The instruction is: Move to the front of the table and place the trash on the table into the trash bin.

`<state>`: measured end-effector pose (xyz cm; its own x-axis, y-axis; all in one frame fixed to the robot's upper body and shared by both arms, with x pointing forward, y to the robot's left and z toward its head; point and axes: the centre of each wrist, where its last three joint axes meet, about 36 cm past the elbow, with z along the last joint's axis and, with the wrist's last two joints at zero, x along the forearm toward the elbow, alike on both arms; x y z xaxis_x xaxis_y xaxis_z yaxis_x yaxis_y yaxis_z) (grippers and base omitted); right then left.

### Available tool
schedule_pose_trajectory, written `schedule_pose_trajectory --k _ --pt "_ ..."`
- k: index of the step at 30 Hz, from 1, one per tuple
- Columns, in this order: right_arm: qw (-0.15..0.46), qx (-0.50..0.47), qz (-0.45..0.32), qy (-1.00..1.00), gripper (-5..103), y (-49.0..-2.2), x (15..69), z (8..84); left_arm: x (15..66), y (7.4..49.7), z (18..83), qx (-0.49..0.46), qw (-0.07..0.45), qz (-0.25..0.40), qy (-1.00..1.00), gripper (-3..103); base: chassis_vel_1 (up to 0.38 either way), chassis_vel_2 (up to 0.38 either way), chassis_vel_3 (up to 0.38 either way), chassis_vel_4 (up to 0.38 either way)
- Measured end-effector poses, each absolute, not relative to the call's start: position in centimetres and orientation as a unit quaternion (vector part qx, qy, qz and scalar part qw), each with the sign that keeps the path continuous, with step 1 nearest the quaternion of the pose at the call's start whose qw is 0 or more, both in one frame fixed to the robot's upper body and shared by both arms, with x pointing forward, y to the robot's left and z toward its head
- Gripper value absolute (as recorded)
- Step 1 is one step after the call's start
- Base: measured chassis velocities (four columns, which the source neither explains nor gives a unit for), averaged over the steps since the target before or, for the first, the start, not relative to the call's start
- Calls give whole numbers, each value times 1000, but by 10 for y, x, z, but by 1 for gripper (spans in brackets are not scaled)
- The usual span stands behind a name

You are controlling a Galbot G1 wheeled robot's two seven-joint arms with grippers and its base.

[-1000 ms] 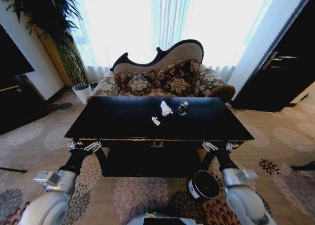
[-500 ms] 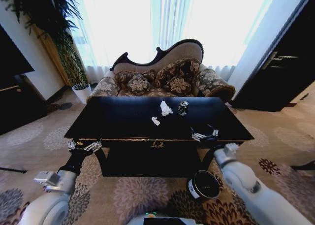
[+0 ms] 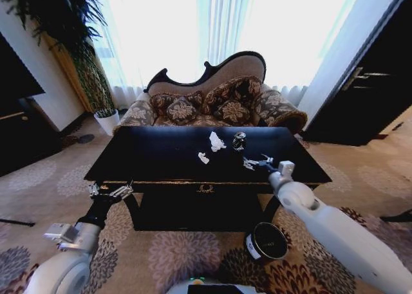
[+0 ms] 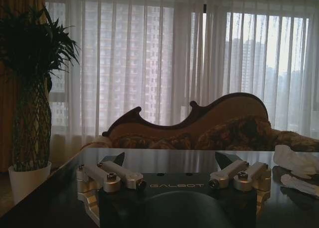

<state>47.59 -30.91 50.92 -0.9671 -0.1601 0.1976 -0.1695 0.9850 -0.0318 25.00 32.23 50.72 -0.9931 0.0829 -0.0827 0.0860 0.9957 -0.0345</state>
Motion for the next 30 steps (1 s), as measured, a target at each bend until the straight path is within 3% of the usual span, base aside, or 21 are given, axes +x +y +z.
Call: schedule_pose_trajectory --k 18,20,24,30 --pt "92 89 34 -991 101 -273 531 502 250 322 507 42 41 -19 998 100 0 0 0 0" --pt "94 89 35 -991 96 -272 534 499 250 322 507 42 41 -19 998 100 0 0 0 0" --pt "94 89 29 -991 75 -266 540 494 250 322 507 42 41 -19 998 100 0 0 0 0" --pt "90 86 23 -992 59 -263 546 495 250 322 507 42 41 -19 998 100 0 0 0 0"
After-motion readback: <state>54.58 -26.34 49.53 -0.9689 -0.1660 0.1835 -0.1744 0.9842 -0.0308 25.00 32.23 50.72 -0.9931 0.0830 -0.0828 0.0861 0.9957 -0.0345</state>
